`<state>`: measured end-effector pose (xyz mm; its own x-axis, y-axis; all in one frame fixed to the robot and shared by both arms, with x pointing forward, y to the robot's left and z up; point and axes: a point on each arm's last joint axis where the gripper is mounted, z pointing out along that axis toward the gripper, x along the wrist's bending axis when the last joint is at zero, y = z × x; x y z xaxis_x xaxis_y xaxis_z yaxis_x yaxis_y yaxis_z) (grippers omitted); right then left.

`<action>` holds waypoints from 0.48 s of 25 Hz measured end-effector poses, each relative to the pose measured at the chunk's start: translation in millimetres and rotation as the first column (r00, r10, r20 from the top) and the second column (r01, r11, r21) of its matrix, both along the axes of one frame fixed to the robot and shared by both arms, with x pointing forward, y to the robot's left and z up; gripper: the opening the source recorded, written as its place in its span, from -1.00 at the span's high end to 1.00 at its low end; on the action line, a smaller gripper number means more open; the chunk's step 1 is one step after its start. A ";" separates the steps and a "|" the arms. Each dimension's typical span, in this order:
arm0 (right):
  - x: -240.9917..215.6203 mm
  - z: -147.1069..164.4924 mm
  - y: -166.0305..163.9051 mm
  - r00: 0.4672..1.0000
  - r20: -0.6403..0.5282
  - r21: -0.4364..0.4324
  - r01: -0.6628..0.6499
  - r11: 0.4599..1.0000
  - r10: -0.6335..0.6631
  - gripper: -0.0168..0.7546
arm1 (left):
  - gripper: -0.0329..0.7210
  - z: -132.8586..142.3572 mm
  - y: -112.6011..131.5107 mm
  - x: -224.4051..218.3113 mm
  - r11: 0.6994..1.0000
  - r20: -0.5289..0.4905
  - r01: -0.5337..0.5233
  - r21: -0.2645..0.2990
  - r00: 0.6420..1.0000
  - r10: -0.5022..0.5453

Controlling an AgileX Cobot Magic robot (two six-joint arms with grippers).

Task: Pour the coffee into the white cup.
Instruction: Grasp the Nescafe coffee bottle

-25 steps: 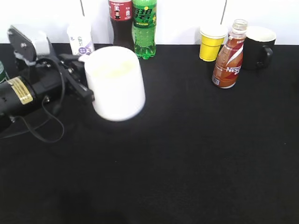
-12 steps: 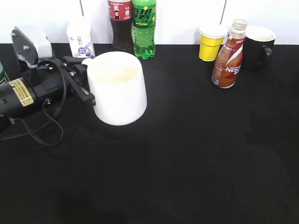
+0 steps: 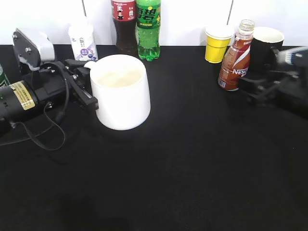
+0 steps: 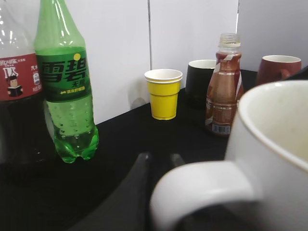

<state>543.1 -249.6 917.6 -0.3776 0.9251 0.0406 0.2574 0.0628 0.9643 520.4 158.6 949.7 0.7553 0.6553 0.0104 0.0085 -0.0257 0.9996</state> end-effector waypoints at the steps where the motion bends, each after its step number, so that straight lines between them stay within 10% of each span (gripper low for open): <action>1: 10.7 -2.8 1.1 1.000 -0.001 0.013 -0.001 1.000 0.001 -0.72 | 0.73 0.0 0.0 0.0 1.000 0.000 0.000 0.000 1.000 0.000; 12: 93.6 -32.0 27.4 0.996 0.050 0.052 -0.074 0.996 0.072 -0.64 | 0.74 0.7 2.0 2.1 0.999 -0.005 -0.032 -0.015 0.999 0.032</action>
